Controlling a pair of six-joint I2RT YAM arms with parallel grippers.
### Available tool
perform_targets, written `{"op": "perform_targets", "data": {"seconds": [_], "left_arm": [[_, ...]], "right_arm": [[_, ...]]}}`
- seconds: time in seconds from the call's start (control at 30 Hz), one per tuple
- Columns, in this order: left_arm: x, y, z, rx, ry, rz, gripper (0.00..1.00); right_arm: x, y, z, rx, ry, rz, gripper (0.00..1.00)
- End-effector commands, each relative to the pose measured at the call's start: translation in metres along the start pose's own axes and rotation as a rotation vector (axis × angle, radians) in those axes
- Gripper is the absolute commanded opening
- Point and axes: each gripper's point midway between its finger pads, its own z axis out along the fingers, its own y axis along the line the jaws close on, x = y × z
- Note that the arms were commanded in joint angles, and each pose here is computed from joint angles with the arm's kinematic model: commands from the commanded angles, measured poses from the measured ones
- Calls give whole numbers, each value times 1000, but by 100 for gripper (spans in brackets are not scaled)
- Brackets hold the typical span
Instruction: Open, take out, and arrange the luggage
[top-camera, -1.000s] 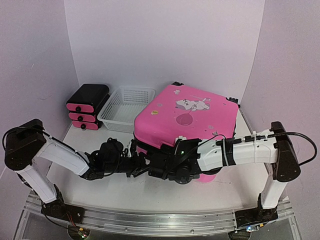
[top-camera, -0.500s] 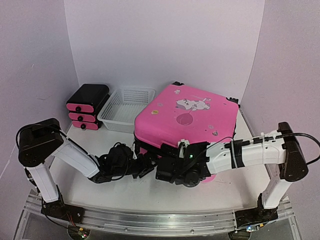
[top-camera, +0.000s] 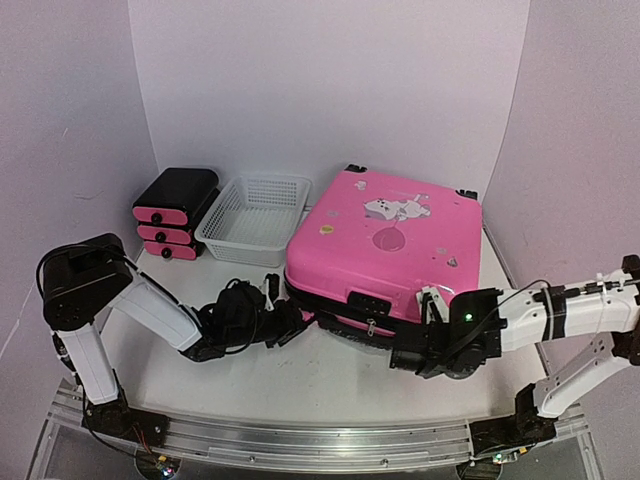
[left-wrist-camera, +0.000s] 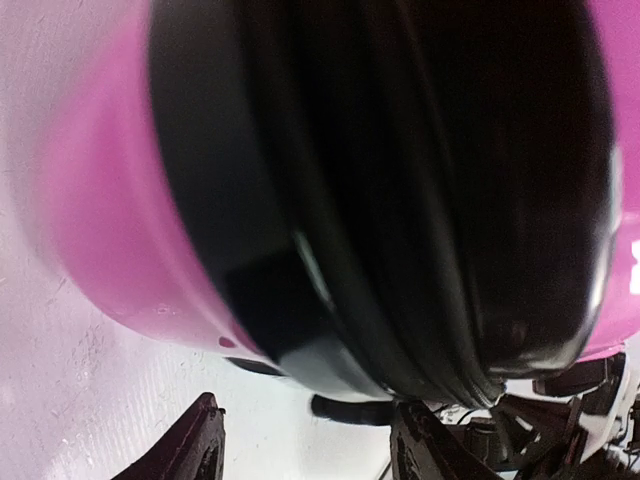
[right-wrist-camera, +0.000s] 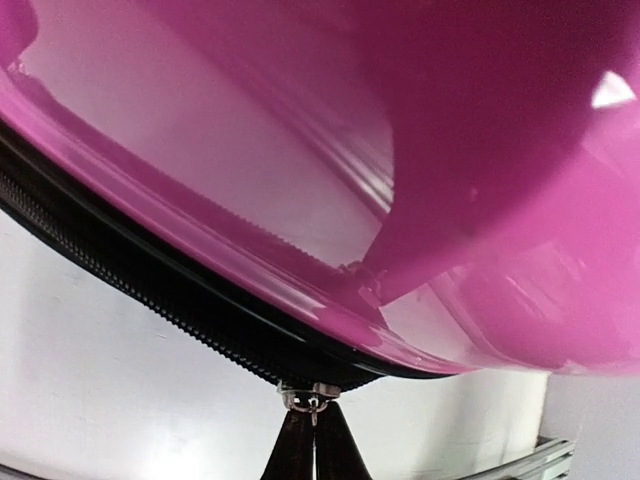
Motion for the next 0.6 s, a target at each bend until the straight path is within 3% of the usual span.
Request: {"op": "perform_targets", "data": {"seconds": [0.0, 0.1, 0.23, 0.43, 0.57], "left_arm": [[-25, -16, -13, 14, -106, 95, 56], [-13, -25, -26, 45, -71, 108, 62], [9, -45, -41, 115, 20, 41, 72], [38, -46, -30, 103, 95, -138, 68], [24, -25, -31, 46, -6, -208, 65]], "right_arm": [[11, -33, -17, -29, 47, -157, 0], [-20, 17, -36, -229, -38, -236, 0], [-48, 63, -49, -284, -63, -314, 0], [-54, 122, -56, -369, -29, -410, 0], [-55, 137, -58, -400, -38, -408, 0]]}}
